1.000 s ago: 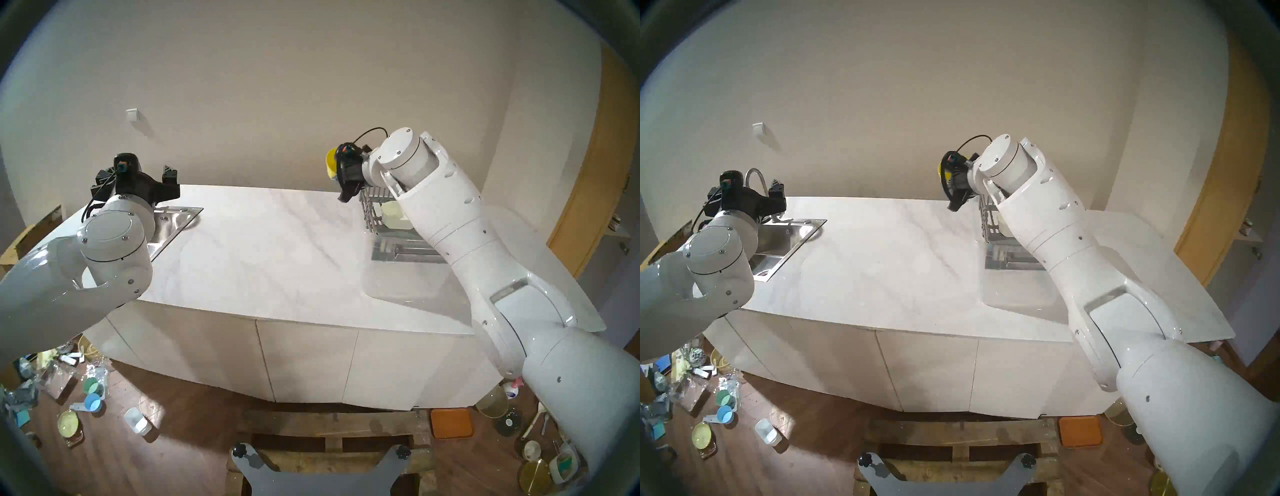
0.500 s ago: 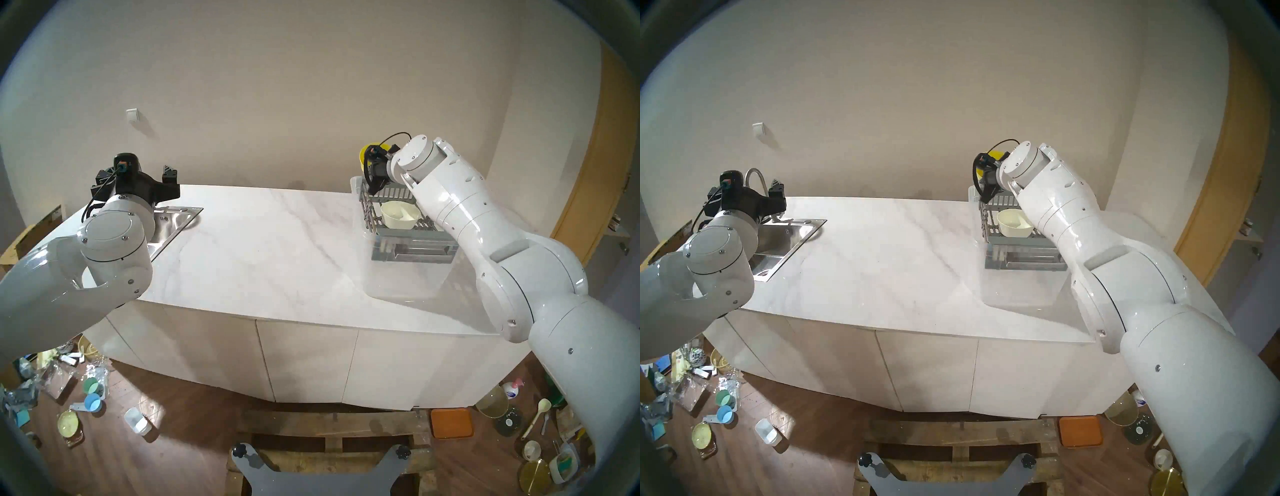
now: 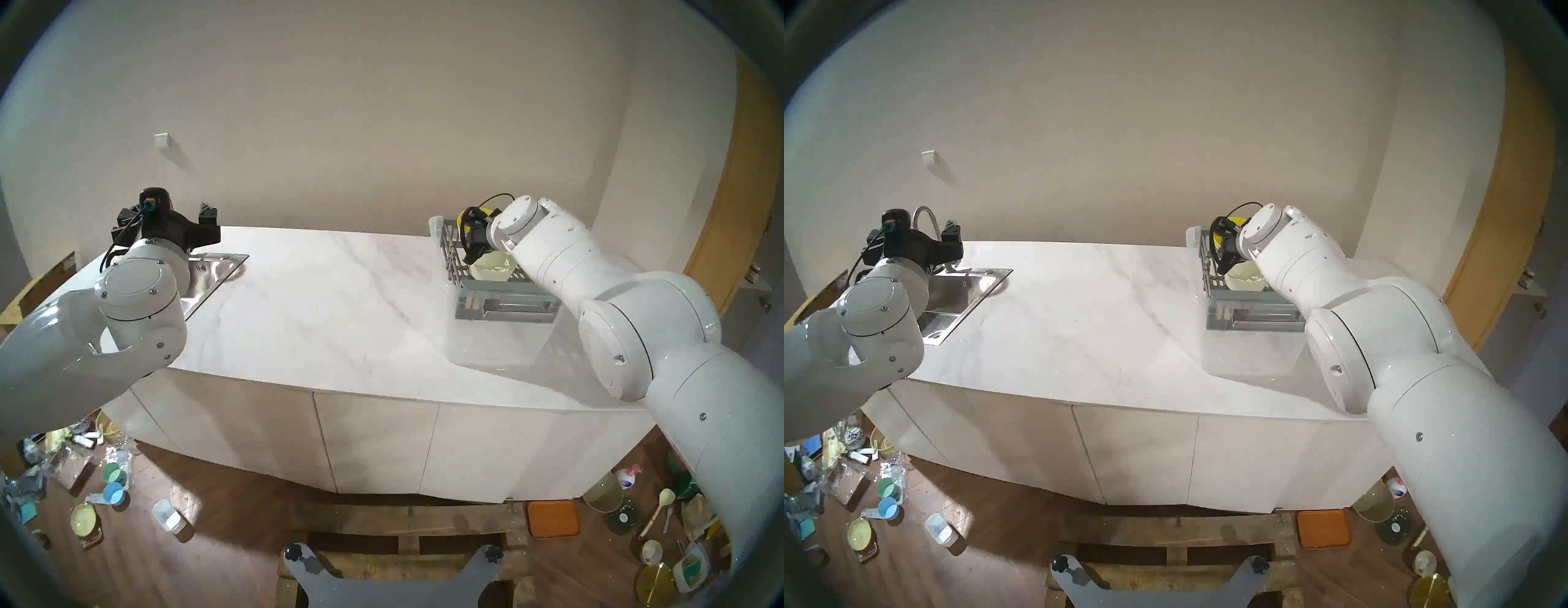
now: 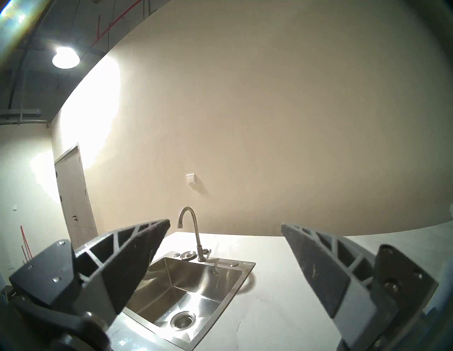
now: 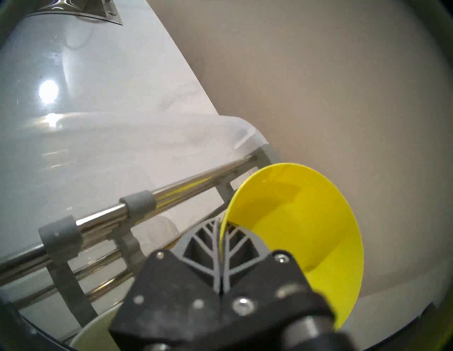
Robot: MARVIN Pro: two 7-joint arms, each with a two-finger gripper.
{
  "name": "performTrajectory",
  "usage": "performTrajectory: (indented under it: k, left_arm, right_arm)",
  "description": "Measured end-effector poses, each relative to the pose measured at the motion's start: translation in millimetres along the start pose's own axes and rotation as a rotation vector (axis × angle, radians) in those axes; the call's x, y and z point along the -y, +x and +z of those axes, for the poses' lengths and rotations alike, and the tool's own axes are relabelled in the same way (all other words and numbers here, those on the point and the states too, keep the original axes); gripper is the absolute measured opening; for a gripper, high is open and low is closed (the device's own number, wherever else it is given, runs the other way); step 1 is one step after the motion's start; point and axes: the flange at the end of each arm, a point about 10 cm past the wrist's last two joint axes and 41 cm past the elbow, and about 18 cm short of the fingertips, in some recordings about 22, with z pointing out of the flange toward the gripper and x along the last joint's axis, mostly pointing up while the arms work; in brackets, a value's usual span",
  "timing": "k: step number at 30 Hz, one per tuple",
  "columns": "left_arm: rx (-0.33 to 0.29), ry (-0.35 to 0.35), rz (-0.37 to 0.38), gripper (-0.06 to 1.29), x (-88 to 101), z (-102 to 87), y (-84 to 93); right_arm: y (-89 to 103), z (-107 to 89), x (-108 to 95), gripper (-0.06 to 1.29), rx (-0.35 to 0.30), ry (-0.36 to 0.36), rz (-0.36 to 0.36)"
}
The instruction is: Place the plate or bowl neatly into the plate slot of the drying rack
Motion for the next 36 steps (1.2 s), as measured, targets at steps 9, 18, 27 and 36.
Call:
performTrajectory:
  k: [9,18,27,36]
  left_arm:
    - [0.0,0.0,0.0,1.23,0.0,0.0,0.0]
    - [0.0,0.0,0.0,1.23,0.0,0.0,0.0]
    - [0.0,0.0,0.0,1.23,0.0,0.0,0.0]
    - [0.0,0.0,0.0,1.23,0.0,0.0,0.0]
  right_arm:
    - [23.2,-3.4,-10.4,-0.02,-0.048,-0.025,-0.021]
    - [32.4,-9.3,-23.2,-0.02,-0.072,-0.041,-0.037]
    - [29.6,-8.3,-22.2,-0.02,-0.079,-0.04,-0.039]
    - [28.9,-5.2,-18.9,-0.02,-0.076,-0.053,-0.036]
